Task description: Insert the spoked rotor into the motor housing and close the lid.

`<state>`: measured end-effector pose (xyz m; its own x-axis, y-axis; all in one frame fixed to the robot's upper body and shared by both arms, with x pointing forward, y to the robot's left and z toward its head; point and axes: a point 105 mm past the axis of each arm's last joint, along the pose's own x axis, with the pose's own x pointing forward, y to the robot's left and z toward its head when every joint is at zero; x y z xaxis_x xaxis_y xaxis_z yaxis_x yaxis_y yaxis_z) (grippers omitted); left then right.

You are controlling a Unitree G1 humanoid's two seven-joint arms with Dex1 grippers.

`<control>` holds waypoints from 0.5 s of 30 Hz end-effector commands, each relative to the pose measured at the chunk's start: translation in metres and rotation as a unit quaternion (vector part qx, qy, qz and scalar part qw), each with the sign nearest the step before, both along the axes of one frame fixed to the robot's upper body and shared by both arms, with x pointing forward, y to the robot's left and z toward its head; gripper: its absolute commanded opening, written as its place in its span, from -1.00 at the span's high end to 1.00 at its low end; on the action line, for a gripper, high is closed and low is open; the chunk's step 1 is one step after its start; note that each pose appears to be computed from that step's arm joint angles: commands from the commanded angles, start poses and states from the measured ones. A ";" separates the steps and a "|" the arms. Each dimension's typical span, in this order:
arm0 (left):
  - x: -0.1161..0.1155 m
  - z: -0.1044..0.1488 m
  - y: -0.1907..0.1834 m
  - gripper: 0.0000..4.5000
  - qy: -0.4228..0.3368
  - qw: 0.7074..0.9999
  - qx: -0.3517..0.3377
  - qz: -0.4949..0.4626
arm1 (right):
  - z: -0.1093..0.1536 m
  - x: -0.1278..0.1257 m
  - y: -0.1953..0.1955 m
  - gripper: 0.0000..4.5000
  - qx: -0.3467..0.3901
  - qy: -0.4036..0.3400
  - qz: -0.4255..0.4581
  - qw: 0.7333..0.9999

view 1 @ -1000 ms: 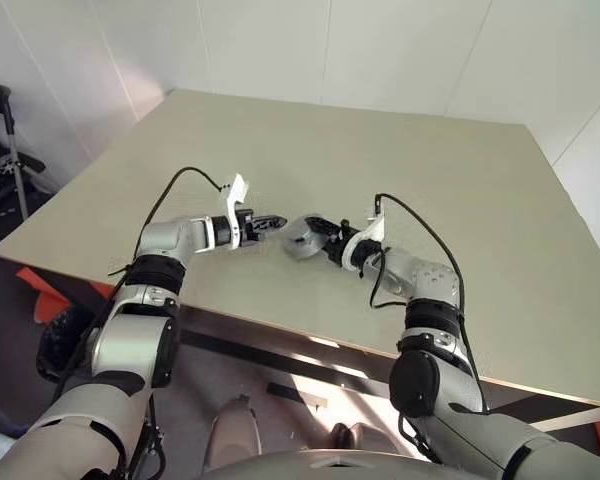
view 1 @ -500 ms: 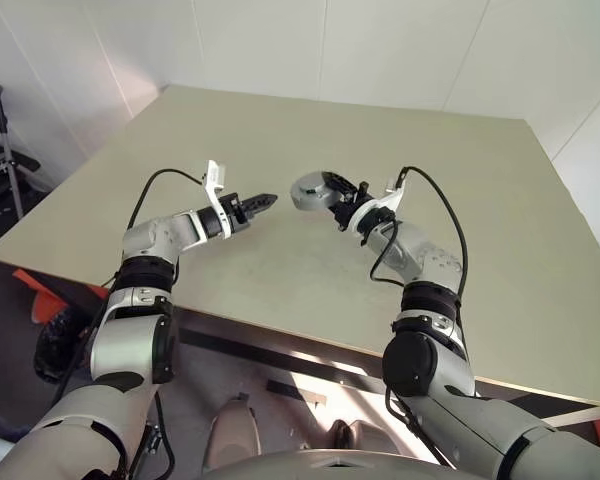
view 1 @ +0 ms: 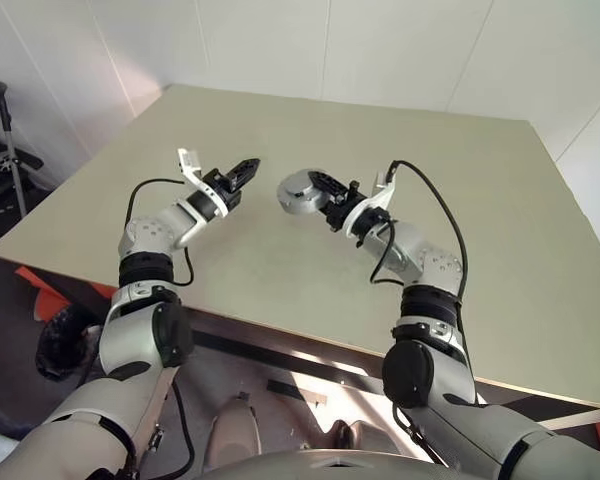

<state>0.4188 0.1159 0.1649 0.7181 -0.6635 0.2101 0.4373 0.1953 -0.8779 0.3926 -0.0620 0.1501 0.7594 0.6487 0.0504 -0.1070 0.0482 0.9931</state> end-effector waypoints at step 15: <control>-0.006 -0.026 -0.002 -0.78 0.057 0.998 0.007 -0.025 | 0.031 0.004 -0.006 0.14 0.010 -0.052 -0.014 0.998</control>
<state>0.4098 0.1074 0.1350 0.6860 -0.7195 0.1081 0.3541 0.2005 -0.9135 0.3964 -0.0680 0.1507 0.7794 0.6254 0.0378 -0.1094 0.0765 0.9911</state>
